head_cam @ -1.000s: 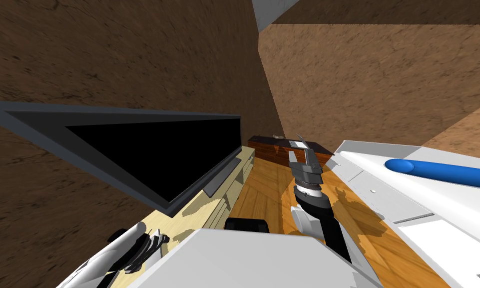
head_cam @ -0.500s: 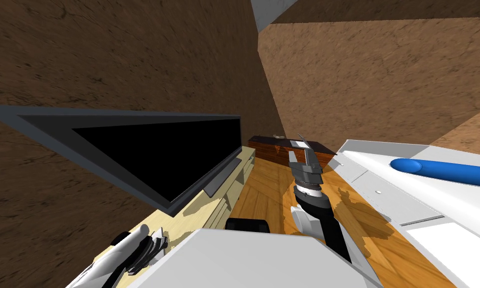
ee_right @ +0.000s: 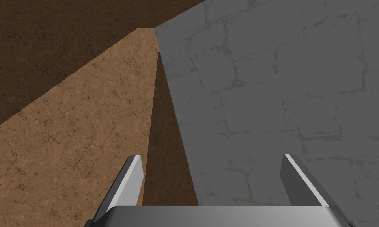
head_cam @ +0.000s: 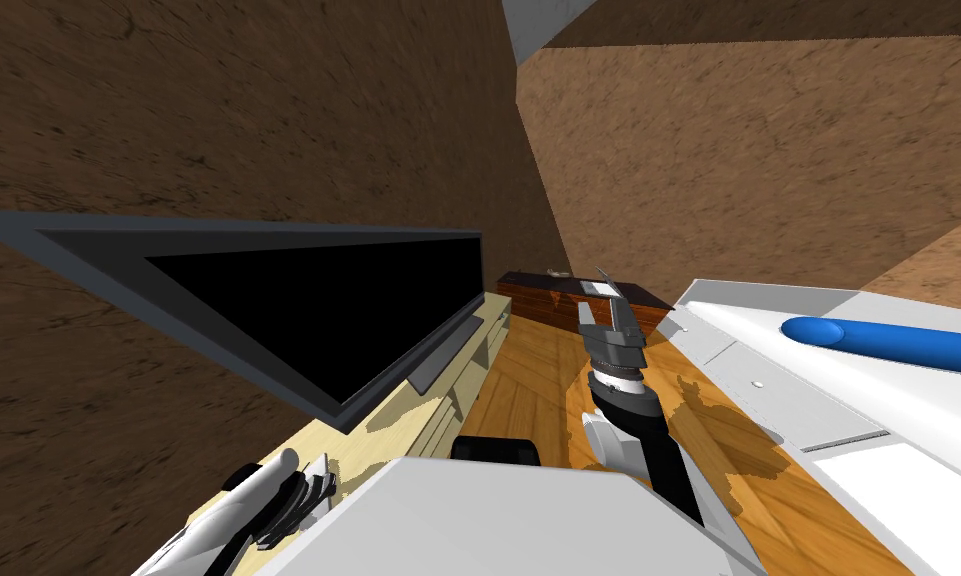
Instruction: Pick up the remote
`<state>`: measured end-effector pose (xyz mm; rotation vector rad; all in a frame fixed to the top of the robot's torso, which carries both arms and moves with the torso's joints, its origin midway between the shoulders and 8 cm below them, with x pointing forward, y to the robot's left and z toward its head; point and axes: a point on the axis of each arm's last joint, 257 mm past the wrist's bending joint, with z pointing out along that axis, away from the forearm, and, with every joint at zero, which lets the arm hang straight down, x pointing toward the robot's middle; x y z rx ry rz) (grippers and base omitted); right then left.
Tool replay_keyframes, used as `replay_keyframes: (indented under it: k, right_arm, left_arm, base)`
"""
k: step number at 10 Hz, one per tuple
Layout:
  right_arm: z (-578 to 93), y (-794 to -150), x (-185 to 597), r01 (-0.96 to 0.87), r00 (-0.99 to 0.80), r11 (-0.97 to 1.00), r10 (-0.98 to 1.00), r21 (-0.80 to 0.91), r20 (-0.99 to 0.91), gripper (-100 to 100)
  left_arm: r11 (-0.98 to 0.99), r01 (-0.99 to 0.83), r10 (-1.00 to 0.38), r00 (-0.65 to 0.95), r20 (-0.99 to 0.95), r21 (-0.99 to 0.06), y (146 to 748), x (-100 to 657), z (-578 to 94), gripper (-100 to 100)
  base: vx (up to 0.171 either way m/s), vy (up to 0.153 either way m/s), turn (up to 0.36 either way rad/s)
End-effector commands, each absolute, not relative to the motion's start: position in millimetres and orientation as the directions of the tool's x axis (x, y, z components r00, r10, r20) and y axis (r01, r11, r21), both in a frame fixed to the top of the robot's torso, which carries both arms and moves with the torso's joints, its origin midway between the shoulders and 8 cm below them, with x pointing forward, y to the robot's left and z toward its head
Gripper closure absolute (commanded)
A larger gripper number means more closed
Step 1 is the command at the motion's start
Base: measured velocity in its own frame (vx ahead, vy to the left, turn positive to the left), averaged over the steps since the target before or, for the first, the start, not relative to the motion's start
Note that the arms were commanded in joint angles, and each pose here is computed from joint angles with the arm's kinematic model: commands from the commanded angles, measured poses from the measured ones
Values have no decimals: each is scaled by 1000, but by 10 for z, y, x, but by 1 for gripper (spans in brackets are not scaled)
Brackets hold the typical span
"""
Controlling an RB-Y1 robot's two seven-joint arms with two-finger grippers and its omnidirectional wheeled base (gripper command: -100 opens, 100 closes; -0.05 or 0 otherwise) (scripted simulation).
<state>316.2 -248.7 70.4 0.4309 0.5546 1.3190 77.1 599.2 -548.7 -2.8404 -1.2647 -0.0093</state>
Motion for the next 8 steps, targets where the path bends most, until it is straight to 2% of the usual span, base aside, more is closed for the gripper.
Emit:
replay_keyframes:
  k: [1, 7, 8]
  right_arm:
    - [704, -2487, 3162, -781, 153, 204, 979, 590, -135, 0]
    - [704, -2487, 3162, -781, 153, 204, 979, 590, -135, 0]
    - [704, -2487, 3162, -781, 153, 204, 979, 590, -135, 0]
  left_arm:
    - [-673, 739, 739, 673, 5, -23, 5880, 729, -5567, 100]
    - [-665, 746, 746, 665, 7, -24, 6044, 786, -5380, 100]
    - [-664, 748, 748, 664, 6, -24, 6048, 789, -5370, 0]
  base:
    - [8, -5, 25]
    - [-3, 3, -10]
    - [0, 0, 0]
